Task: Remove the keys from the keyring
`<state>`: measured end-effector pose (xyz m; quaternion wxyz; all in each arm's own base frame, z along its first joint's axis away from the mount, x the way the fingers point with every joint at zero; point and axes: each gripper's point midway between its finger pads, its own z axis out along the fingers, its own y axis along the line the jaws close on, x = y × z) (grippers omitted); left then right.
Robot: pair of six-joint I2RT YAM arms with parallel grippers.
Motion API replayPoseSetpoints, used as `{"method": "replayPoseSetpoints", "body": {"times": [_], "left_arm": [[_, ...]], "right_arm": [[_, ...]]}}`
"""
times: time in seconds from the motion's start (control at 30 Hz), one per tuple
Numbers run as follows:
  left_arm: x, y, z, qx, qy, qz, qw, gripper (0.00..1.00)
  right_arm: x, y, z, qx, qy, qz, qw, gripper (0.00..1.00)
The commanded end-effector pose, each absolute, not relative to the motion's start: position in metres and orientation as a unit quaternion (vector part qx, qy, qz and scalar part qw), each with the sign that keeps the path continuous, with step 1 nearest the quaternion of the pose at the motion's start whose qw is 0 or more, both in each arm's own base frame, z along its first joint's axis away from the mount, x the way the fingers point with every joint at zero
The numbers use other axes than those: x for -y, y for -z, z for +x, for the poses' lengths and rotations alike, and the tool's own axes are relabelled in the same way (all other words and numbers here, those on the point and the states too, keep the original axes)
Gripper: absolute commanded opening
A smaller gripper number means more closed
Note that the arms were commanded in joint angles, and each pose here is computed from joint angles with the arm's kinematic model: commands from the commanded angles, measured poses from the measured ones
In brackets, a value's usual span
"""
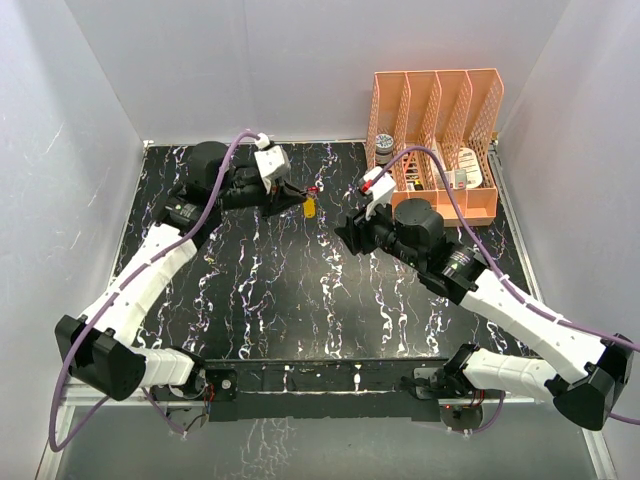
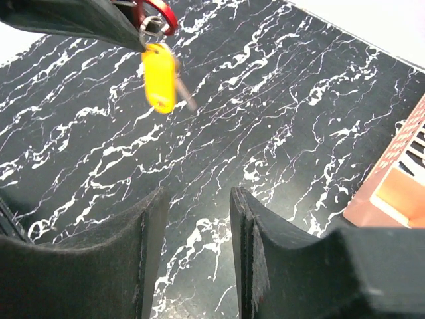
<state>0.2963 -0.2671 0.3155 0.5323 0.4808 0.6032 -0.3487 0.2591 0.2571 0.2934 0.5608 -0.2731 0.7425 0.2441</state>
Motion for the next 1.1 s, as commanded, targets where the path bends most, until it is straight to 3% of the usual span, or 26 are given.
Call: {"method": "replayPoseSetpoints", "body": {"times": [0.0,0.1,0.3,0.8,1.07], "left_arm": [[0.251,-0.311,0.287,-0.631,0.308,0.519,0.487,0.00],[0.245,-0.306,0.285,-0.644,0.292,0.533,0.465,0.00],[0.243,-0.298,0.286,-0.654,0.277,0.545,0.446,0.00],[0.282,-0.360,0.244,-0.483,0.429,0.534,0.545,0.00],[0.291,-0.385,0.229,-0.420,0.507,0.504,0.558,0.00]], "right_arm": [[-0.258,-0.342,0.274,-0.689,-0.263,-0.223,0.637,0.39],[-0.266,-0.350,0.276,-0.674,-0.277,-0.227,0.646,0.33],[-0.276,-0.376,0.280,-0.642,-0.295,-0.232,0.669,0.34],[-0.257,-0.369,0.266,-0.598,-0.291,-0.227,0.711,0.40],[-0.233,-0.381,0.245,-0.569,-0.296,-0.208,0.738,0.43]]}}
